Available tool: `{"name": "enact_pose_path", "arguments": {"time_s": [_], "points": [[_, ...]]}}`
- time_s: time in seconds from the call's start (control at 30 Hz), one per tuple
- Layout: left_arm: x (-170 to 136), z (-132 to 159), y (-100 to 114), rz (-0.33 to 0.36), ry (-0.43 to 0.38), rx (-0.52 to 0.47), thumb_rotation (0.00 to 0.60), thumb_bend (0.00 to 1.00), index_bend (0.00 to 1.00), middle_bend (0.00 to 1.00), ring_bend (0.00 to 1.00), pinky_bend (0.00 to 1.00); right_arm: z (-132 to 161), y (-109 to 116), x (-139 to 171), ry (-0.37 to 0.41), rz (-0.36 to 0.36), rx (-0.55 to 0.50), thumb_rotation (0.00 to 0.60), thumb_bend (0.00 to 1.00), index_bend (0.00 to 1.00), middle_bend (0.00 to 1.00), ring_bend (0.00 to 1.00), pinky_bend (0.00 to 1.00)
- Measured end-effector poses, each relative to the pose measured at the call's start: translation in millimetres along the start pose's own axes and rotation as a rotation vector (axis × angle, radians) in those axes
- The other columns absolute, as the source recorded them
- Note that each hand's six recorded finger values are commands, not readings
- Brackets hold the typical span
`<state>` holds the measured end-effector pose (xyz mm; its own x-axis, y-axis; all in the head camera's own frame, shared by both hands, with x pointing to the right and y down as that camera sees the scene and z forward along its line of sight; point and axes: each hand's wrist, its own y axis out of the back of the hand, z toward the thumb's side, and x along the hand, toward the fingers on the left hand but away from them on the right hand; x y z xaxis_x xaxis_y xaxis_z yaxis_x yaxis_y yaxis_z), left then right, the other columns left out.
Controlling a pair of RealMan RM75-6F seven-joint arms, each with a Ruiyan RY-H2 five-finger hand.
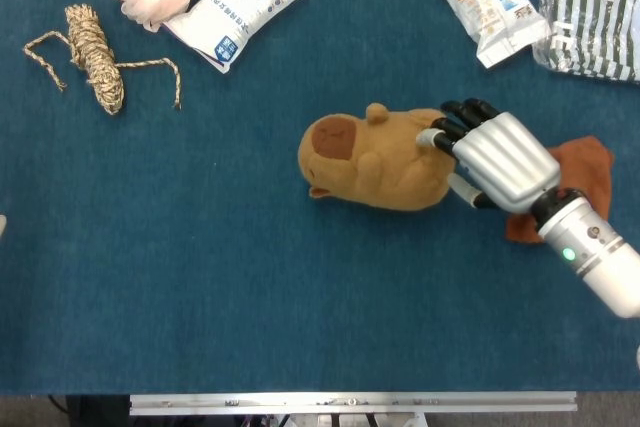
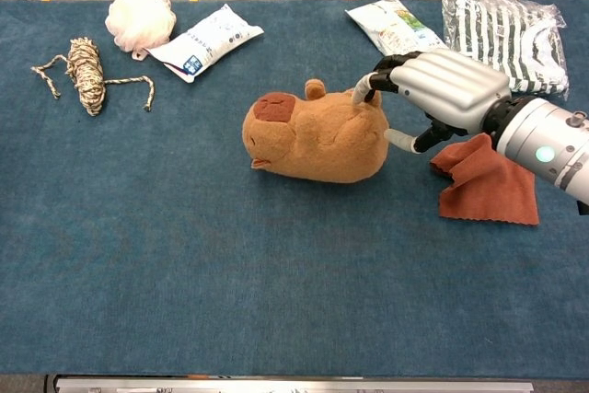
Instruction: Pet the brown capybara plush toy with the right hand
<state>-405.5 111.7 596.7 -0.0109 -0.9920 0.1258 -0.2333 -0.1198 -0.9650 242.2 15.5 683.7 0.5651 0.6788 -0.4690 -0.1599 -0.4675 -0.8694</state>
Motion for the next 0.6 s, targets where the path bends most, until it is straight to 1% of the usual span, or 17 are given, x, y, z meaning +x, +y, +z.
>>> {"name": "enact_pose_path", "arguments": {"time_s": [0.1, 0.23, 0.3, 0.37, 0.47, 0.5, 0.6], "points": [[0, -1, 1, 0.002, 0.004, -0.002, 0.6, 0.17, 0.35, 0.23, 0.13, 0.14, 6, -2, -3, 0.015, 0.005, 0.003, 0.6, 0.35, 0.42, 0.32, 0.15, 0.2], [-2, -3, 1, 0.003, 0.011, -0.002, 0.6, 0.17, 0.35, 0.23, 0.13, 0.14, 9, -3, -5, 0.021, 0.013, 0.017, 0.6, 0.38, 0.58, 0.35, 0.16, 0.2], [-2, -4, 1, 0.001, 0.012, 0.0, 0.6, 0.17, 0.35, 0.23, 0.13, 0.14, 11, -4, -7, 0.018, 0.015, 0.021, 0.6, 0.41, 0.63, 0.36, 0.17, 0.2], [-2, -4, 1, 0.001, 0.011, 0.0, 0.6, 0.17, 0.35, 0.23, 0.13, 0.14, 12, -4, -8, 0.016, 0.011, 0.02, 0.6, 0.42, 0.65, 0.36, 0.17, 0.21], [-2, -3, 1, 0.004, 0.01, -0.002, 0.6, 0.17, 0.35, 0.23, 0.13, 0.14, 14, -1, -10, 0.018, -0.001, 0.011, 0.6, 0.4, 0.64, 0.36, 0.17, 0.21], [-2, -3, 2, 0.004, 0.009, -0.003, 0.6, 0.17, 0.35, 0.23, 0.13, 0.14, 15, 1, -10, 0.021, -0.007, 0.005, 0.6, 0.4, 0.6, 0.36, 0.17, 0.21], [-2, -3, 2, 0.003, 0.008, -0.003, 0.6, 0.17, 0.35, 0.23, 0.13, 0.14, 16, 5, -10, 0.031, -0.023, -0.001, 0.6, 0.39, 0.42, 0.36, 0.17, 0.21]]}}
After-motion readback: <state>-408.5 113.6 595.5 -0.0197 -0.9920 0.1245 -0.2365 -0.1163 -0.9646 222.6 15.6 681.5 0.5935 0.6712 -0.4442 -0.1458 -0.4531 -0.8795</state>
